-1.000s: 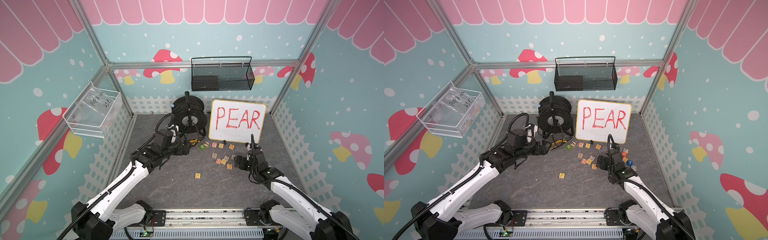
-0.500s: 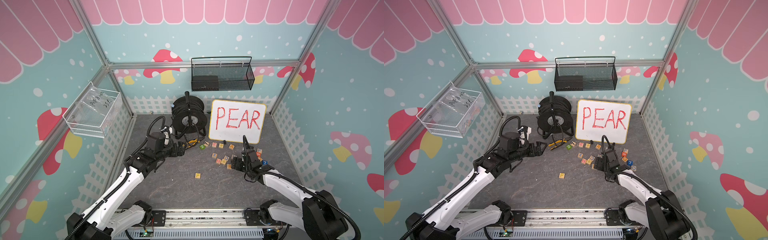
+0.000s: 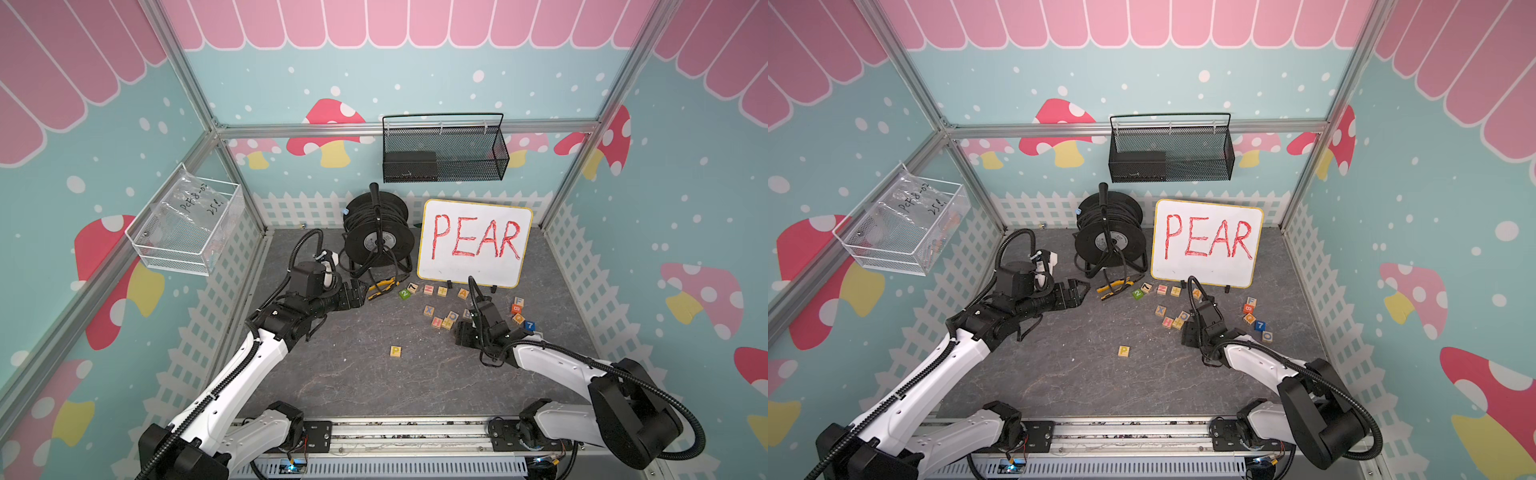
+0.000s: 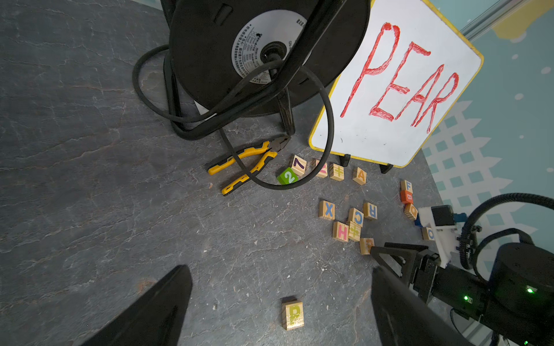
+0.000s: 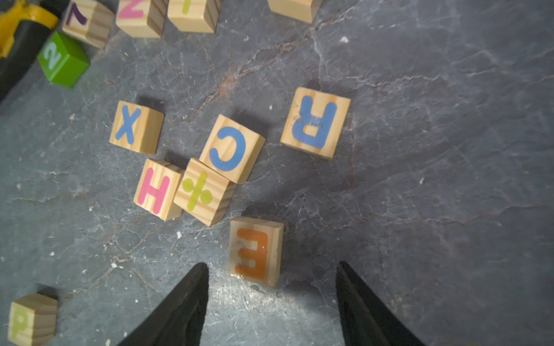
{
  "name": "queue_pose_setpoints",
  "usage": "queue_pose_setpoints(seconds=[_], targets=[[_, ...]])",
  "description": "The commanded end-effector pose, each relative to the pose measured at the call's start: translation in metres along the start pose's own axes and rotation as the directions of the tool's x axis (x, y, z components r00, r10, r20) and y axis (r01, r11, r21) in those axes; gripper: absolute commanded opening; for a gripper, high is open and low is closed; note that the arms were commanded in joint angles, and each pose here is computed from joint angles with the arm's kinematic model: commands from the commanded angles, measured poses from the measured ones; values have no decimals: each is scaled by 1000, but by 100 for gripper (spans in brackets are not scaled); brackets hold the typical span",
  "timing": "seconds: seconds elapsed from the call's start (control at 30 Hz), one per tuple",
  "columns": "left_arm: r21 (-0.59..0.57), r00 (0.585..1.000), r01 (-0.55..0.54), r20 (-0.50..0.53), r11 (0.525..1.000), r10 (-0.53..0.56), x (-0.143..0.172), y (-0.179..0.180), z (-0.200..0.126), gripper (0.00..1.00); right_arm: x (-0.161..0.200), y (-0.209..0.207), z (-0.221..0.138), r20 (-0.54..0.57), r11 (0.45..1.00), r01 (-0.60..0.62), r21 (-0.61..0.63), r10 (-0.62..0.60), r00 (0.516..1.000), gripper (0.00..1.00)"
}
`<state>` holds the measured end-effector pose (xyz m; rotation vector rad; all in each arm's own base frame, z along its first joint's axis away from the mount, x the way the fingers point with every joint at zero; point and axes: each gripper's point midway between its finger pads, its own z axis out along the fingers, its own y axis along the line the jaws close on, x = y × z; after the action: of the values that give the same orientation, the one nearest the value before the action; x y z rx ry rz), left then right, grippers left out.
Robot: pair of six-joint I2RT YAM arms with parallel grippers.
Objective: Spell the uppercase word “pear” with letter blocks
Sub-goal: Pick up the letter block from the center of the board.
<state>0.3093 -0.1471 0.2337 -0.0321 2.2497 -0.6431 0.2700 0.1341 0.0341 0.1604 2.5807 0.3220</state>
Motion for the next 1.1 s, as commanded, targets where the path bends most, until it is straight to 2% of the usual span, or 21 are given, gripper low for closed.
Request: queue_pose_setpoints(seconds=[0.0, 0.23, 0.43, 0.57, 0.73, 0.87, 1.07], targets=[[10, 1000, 13, 2, 1000, -13, -1, 0, 0, 96, -10, 9, 2, 19, 1000, 16, 11, -17, 1000, 66], [7, 1000, 19, -3, 1000, -19, -1, 2, 1, 96, -7, 11, 11, -10, 998, 43, 54, -43, 999, 56], [9, 1000, 21, -19, 1000, -21, 2, 2, 3, 96, 4, -1, 21, -80, 988, 57, 143, -46, 996, 48], [22, 999, 23, -41, 1000, -22, 5, 0, 7, 96, 7, 3, 26, -102, 987, 73, 147, -58, 993, 42], [118, 991, 22, -130, 993, -7, 16, -15, 17, 99, 8, 3, 28, -116, 979, 92, 183, -71, 991, 32], [149, 984, 36, -177, 988, -9, 23, -20, 23, 99, 4, 8, 25, -111, 977, 108, 185, -88, 990, 30], [159, 982, 34, -189, 987, -4, 24, -22, 24, 100, -8, 21, 4, -71, 976, 166, 143, -158, 985, 28]])
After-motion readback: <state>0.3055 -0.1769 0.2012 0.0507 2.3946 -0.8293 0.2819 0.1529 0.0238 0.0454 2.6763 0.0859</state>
